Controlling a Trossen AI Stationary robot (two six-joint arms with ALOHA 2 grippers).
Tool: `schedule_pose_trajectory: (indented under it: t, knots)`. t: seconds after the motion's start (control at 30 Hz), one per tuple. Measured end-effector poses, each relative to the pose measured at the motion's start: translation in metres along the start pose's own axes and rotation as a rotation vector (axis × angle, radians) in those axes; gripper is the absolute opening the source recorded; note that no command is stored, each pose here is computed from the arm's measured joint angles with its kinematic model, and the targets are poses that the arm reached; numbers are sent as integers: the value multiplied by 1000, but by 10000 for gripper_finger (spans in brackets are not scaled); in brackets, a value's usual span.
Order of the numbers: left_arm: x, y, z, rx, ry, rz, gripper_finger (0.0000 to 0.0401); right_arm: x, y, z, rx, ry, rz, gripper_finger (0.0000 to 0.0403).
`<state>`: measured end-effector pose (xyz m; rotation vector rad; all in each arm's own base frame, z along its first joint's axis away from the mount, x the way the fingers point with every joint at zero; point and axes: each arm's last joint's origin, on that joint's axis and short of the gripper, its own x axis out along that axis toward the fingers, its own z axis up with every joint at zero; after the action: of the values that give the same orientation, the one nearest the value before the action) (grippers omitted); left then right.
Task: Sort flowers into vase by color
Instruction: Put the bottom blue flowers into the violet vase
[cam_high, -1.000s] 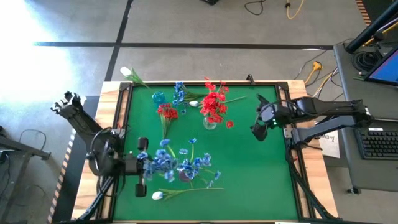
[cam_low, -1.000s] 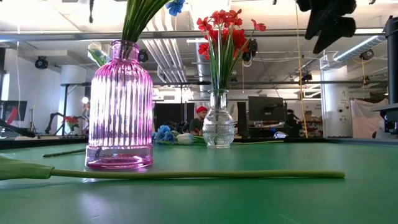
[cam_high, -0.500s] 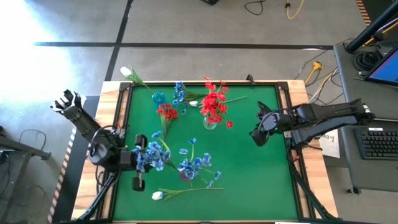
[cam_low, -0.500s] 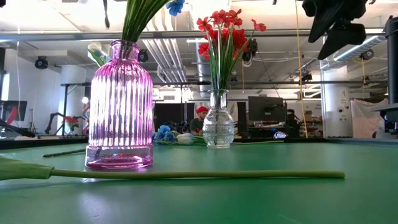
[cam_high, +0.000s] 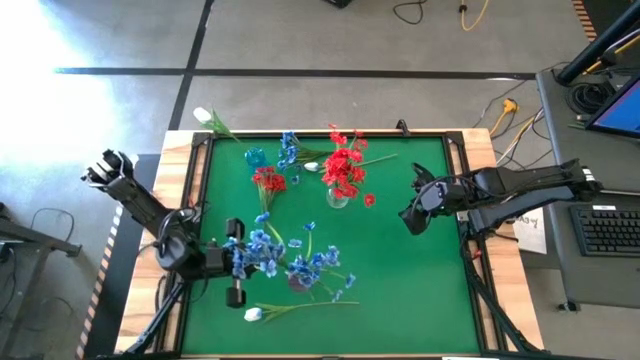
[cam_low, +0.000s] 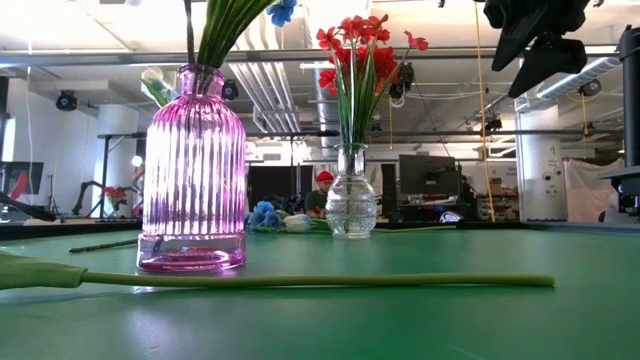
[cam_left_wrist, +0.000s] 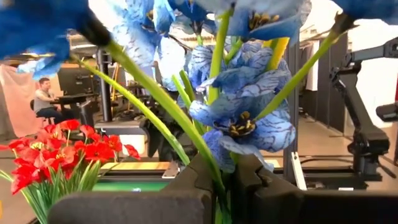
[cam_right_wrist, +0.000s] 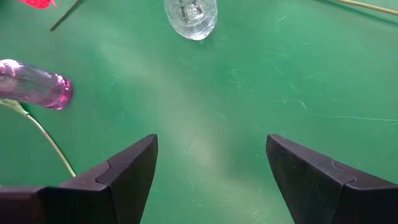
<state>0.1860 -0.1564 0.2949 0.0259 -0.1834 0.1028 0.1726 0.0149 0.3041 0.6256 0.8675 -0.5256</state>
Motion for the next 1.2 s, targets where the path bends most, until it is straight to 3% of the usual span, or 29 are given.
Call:
schedule_pose_trajectory:
  t: [1.2]
  knots:
    - [15, -25, -47, 138, 131, -8, 0, 0, 0, 0, -12, -19, -16, 292]
